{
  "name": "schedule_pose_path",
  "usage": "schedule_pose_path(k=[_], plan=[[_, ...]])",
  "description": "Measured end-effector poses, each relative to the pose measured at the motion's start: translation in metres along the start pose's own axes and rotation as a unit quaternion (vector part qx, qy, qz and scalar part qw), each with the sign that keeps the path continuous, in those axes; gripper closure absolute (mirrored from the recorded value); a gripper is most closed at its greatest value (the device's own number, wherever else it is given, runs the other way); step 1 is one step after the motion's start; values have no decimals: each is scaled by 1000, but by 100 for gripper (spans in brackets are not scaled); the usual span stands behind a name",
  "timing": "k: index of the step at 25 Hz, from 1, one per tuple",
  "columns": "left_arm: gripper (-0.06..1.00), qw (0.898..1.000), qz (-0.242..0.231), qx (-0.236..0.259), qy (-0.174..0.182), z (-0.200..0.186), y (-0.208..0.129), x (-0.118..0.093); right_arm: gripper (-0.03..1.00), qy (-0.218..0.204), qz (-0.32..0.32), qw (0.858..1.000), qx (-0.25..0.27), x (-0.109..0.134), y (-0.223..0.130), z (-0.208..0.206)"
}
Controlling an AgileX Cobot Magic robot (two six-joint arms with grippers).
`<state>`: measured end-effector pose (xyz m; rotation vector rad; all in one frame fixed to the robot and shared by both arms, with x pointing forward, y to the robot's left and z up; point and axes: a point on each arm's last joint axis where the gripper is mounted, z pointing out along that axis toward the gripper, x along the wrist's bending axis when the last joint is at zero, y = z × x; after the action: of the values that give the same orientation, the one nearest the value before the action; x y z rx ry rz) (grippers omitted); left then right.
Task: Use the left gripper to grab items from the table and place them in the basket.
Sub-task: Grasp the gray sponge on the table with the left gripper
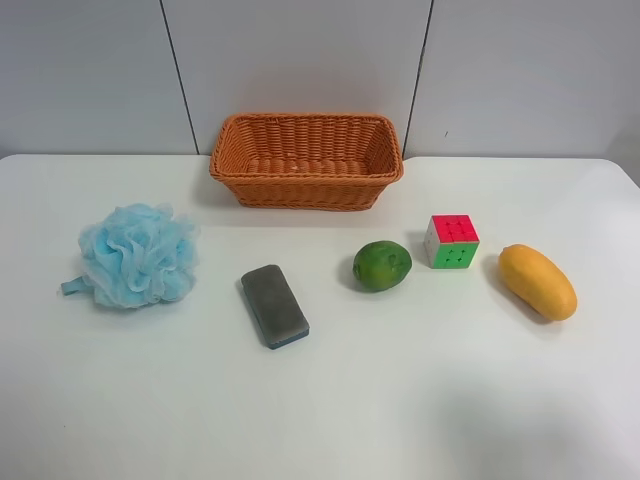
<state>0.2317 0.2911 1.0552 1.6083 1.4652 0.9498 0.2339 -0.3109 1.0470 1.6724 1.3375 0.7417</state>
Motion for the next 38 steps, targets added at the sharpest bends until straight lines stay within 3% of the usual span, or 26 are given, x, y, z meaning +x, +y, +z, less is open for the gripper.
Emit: schedule_pose_path(k=[31, 38], plan=[[-5, 1000, -3, 1, -6, 1, 0, -1, -2, 0, 0, 1000, 0, 0, 0, 0], [-5, 998, -15, 57, -4, 7, 54, 5, -2, 0, 0, 1000, 0, 0, 0, 0]])
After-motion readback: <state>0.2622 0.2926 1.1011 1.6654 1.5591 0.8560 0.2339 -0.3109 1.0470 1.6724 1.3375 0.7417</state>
